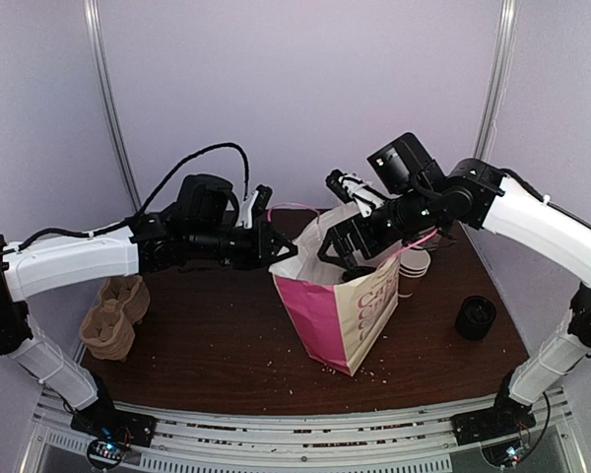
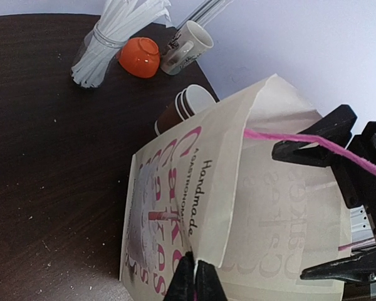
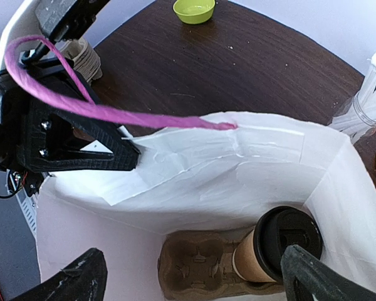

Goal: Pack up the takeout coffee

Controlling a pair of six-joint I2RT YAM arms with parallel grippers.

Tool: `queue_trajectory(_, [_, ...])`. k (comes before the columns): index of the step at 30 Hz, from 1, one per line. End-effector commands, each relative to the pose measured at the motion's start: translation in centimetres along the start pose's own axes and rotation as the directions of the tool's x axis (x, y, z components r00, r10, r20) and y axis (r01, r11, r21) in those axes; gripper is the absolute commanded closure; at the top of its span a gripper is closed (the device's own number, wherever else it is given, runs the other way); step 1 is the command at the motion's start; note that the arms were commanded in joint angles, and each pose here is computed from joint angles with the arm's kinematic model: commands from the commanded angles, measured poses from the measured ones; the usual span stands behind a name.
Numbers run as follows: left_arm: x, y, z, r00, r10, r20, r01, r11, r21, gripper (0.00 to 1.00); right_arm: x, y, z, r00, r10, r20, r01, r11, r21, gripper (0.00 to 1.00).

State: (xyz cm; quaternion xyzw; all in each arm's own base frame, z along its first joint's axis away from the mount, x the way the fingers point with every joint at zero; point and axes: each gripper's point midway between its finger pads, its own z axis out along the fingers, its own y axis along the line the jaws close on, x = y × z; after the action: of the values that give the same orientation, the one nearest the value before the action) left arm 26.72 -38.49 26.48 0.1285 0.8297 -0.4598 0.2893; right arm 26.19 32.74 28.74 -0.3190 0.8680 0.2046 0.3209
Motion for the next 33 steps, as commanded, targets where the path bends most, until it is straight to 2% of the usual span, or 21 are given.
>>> queue_trajectory(1, [-1.1, -1.7, -0.3, 0.999, 0.047, 0.026, -0.048, 0.998, 0.042, 1.00, -2.2, 0.0, -2.1, 0.994, 0.022, 0.104, -0.024, 1.000, 0.010, 0.00])
queue_trajectory(4, [-1.3, -2.2, -0.6, 0.998, 0.052, 0.033, -0.054, 0.997, 0.056, 1.00, -3.2, 0.0, -3.1, 0.986, 0.038, 0.160, -0.040, 0.999, 0.005, 0.00])
queue_trajectory(11, [-1.3, -4.7, -0.6, 0.997, 0.071, 0.027, -0.074, 0.989, 0.130, 1.00, -4.5, -0.4, -2.3, 0.959, 0.103, 0.263, -0.106, 0.994, 0.000, 0.00])
queue_trajectory(19, [-0.3, -5.8, -0.3, 0.997, 0.076, 0.009, -0.076, 0.980, 0.182, 1.00, -8.4, 0.0, -2.9, 0.868, 0.195, 0.458, -0.179, 0.981, -0.079, 0.00])
queue_trajectory(26, [-0.1, -5.7, -0.4, 0.997, 0.080, 0.013, -0.081, 0.980, 0.181, 1.00, -11.7, 0.0, -6.1, 0.713, 0.282, 0.642, -0.217, 0.959, -0.180, 0.00])
queue_trajectory(33, [-0.3, -5.9, -0.5, 0.996, 0.091, 0.024, -0.093, 0.978, 0.187, 1.00, -13.0, -0.8, -8.3, 0.546, 0.353, 0.759, -0.245, 0.934, -0.258, 0.00])
